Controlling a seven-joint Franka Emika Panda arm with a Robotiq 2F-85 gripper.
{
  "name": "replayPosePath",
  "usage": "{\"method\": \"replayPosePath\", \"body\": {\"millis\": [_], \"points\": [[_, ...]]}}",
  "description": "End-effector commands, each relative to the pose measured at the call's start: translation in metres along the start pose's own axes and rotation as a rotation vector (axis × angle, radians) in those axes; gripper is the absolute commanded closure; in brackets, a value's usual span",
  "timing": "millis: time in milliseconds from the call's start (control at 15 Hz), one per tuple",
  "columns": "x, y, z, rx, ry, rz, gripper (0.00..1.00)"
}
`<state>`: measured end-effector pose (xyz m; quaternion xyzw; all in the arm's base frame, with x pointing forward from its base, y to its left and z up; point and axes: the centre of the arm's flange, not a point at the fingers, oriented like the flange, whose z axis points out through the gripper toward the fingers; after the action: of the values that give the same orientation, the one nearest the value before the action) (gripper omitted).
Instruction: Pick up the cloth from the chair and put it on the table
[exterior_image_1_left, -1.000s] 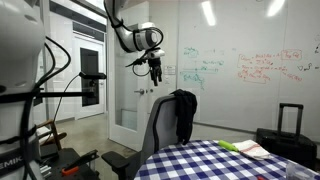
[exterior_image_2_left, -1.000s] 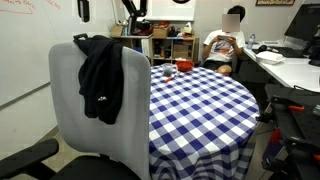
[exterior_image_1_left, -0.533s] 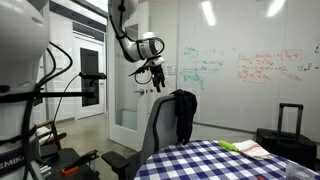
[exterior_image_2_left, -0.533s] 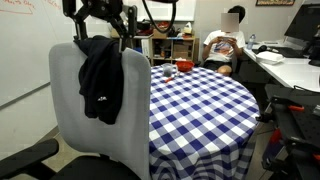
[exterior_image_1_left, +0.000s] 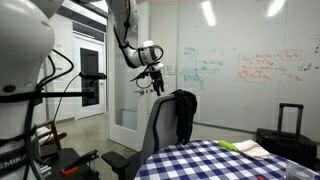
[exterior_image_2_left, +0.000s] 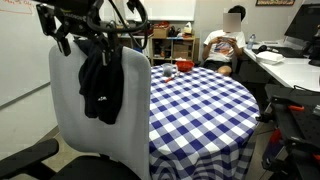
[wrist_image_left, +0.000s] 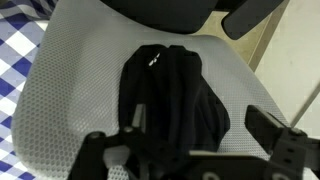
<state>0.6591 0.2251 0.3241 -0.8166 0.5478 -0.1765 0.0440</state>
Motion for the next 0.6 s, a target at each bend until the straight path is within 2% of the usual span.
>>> {"method": "replayPosePath", "body": {"millis": [0, 467, 533], "points": [[-0.003, -0.033, 0.024, -0.044, 0.063, 0.007, 0.0], [0.012, -0.039, 0.074, -0.147, 0.118, 0.02, 0.0], [0.015, -0.038, 0.08, -0.164, 0.123, 0.023, 0.12]]}}
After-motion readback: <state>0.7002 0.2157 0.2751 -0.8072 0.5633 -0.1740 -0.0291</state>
